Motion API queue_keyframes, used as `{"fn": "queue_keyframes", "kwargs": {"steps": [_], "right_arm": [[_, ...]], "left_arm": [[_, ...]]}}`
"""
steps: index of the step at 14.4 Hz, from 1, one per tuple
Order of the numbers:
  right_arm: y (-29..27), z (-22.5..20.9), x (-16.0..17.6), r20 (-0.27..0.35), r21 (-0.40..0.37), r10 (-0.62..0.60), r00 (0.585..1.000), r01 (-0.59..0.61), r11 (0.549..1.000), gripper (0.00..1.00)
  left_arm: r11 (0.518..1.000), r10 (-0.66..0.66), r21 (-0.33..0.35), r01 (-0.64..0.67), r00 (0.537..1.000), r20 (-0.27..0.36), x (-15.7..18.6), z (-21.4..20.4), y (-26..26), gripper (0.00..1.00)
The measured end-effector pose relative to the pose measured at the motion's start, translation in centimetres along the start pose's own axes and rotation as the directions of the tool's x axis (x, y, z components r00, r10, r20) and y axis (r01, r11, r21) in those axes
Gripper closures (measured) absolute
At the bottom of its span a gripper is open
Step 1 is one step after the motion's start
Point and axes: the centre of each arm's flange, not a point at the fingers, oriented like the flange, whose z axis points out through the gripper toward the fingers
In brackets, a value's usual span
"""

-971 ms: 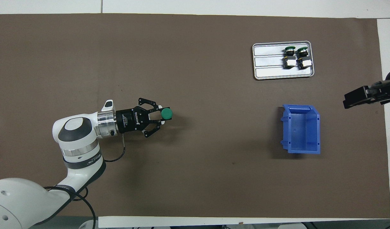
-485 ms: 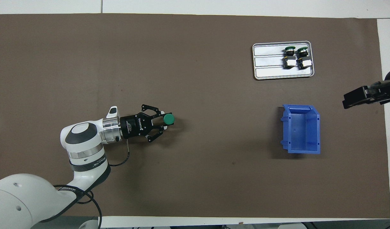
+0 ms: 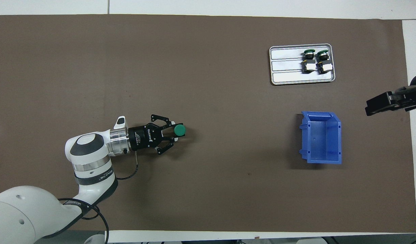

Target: Place and press button with both arms

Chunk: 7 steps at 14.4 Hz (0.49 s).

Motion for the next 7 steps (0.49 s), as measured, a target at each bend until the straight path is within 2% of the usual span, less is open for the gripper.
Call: {"fn": "queue_keyframes", "kwargs": {"steps": [2,3,4,5,7], "right_arm": [[-0.03,0.00,0.00,0.000,0.000,-0.001,1.000,0.001,1.000,0.00],[-0.04,0.00,0.01,0.000,0.000,-0.001,1.000,0.001,1.000,0.00],[-0.05,0.00,0.01,0.000,0.000,-0.001,1.000,0.001,1.000,0.00],[-0.08,0.00,0.01,0.000,0.000,-0.001,1.000,0.001,1.000,0.00],[-0.11,0.00,0.01,0.000,0.000,-0.002,1.000,0.002,1.000,0.00]], "left_arm": [[1.000,0.001,0.000,-0.001,1.000,-0.002,0.13,-0.06,-0.17,0.60],[1.000,0.002,0.000,-0.002,1.000,-0.002,0.14,-0.08,-0.17,0.55],[1.000,0.003,-0.001,-0.003,1.000,-0.002,0.15,-0.10,-0.15,0.45],[1.000,0.004,-0.002,-0.004,1.000,-0.002,0.15,-0.12,-0.14,0.45],[1.000,0.008,-0.002,-0.008,1.000,-0.002,0.17,-0.13,-0.17,0.38]]}}
